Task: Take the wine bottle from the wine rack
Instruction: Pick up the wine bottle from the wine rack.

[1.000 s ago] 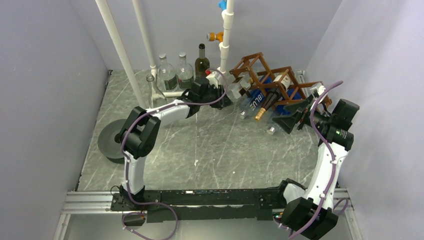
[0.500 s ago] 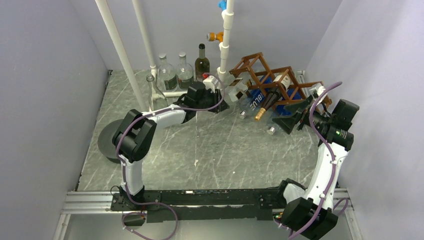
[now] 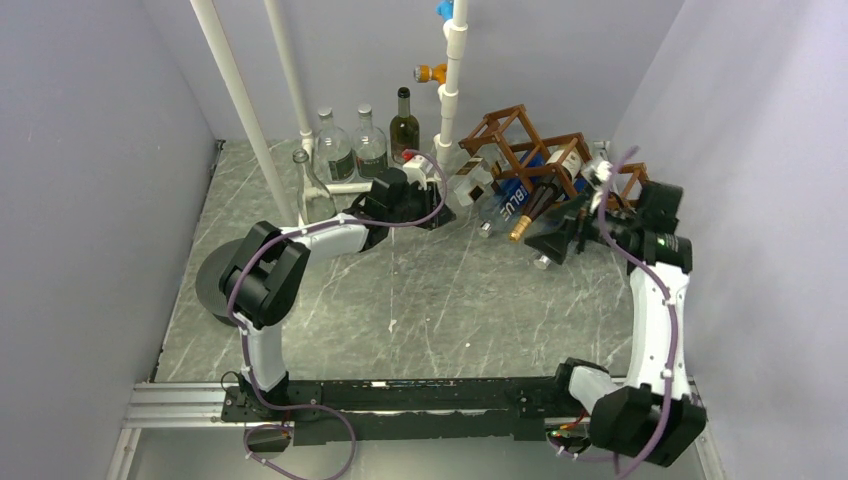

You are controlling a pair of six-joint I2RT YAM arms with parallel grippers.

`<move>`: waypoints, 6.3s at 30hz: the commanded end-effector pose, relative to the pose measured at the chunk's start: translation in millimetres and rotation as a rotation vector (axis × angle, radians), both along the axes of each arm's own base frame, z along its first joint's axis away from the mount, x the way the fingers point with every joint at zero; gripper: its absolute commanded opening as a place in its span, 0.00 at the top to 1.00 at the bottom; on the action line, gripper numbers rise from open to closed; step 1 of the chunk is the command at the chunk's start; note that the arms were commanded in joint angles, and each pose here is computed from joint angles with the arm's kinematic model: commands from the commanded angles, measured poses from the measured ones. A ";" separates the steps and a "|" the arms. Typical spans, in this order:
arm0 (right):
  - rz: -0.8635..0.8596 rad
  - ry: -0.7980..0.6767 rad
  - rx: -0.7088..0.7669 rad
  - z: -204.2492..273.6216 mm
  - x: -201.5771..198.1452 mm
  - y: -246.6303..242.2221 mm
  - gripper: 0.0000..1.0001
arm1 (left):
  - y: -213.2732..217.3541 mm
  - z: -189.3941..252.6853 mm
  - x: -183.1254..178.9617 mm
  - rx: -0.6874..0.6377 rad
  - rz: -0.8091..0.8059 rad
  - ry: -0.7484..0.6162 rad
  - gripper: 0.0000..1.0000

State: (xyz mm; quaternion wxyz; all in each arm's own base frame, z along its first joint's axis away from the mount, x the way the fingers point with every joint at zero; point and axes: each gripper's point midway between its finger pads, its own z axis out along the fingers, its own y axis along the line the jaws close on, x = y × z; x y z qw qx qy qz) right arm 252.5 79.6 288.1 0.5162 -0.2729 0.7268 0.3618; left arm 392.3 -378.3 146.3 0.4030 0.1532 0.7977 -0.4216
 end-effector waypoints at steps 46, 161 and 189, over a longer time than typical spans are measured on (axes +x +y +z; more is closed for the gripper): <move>0.720 -0.983 -1.214 -102.2 237.1 88.7 0.00 | -12.5 78.1 -22.2 -0.209 -0.185 -0.123 1.00; 0.817 -0.344 -0.099 -125.1 -10.5 252.9 0.77 | 118.5 131.5 -140.4 -0.067 0.040 -0.150 0.29; 0.826 -0.305 -0.059 -133.4 -10.6 241.3 0.70 | 91.1 137.5 -121.8 -0.125 0.019 -0.690 0.30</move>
